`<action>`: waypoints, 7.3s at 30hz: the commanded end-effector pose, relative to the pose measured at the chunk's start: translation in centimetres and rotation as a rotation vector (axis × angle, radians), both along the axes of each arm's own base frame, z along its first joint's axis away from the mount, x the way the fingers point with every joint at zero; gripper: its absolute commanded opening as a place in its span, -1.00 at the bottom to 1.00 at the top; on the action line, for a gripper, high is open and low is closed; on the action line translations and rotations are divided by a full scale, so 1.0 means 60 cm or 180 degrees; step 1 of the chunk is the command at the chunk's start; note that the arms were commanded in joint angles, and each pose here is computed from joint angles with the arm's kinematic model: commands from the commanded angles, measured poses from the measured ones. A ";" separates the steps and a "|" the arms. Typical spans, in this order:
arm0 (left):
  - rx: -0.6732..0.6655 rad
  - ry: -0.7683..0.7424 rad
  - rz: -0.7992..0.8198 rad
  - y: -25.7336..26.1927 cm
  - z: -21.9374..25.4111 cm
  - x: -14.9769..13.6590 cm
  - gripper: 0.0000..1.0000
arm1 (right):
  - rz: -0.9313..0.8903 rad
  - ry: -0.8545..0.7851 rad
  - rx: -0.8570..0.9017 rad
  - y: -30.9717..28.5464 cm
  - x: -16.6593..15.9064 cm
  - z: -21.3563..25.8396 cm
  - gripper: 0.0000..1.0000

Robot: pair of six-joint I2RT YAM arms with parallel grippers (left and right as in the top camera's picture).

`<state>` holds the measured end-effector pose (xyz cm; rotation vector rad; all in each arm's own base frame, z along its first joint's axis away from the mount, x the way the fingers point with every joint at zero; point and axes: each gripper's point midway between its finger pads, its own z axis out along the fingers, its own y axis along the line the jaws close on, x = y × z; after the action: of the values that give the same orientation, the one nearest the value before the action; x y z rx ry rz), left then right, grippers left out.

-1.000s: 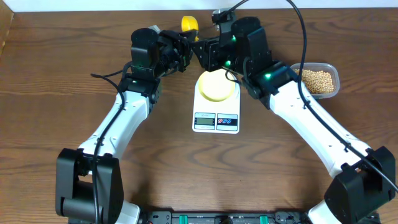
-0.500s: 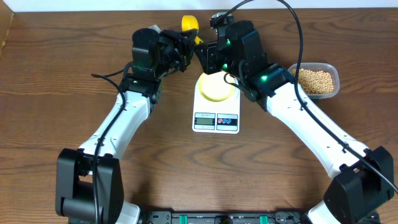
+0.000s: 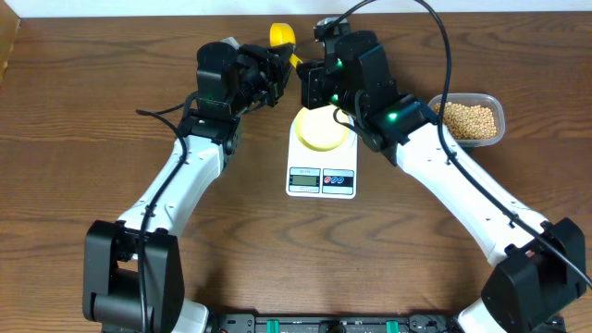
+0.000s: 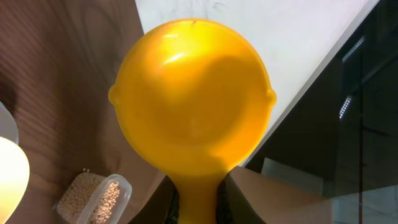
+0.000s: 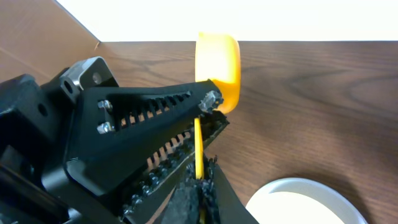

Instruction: Scoop item into bowl and weigh 50g on scale

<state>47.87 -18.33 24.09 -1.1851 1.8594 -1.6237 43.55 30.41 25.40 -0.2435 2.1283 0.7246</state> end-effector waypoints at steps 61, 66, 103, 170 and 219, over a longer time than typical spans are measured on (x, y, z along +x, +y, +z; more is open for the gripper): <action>0.1898 -0.1581 -0.0488 0.021 0.029 0.009 0.96 | -0.1716 0.2344 -0.1377 -0.613 -0.062 -0.068 -0.98; 0.1903 -0.1530 -0.0506 0.021 0.023 0.007 0.96 | -0.1470 0.2622 -0.1401 -0.607 -0.048 -0.132 -0.98; 0.2133 -0.1599 -0.0613 0.022 0.010 0.004 0.95 | -0.1514 0.2101 -0.1536 -0.636 0.068 -0.154 0.98; 0.3998 -0.1347 -0.6018 -0.060 -0.245 -0.353 0.96 | -0.1521 0.2073 -0.1532 -0.636 0.072 -0.153 0.99; 0.3897 -0.3310 -0.8302 -0.057 -0.309 -0.390 0.96 | -0.1521 0.2073 -0.1532 -0.636 0.072 -0.153 0.99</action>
<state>24.72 -21.60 5.55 2.6706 1.9841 -0.2095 47.68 -7.34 15.74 0.2835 2.8263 -0.0002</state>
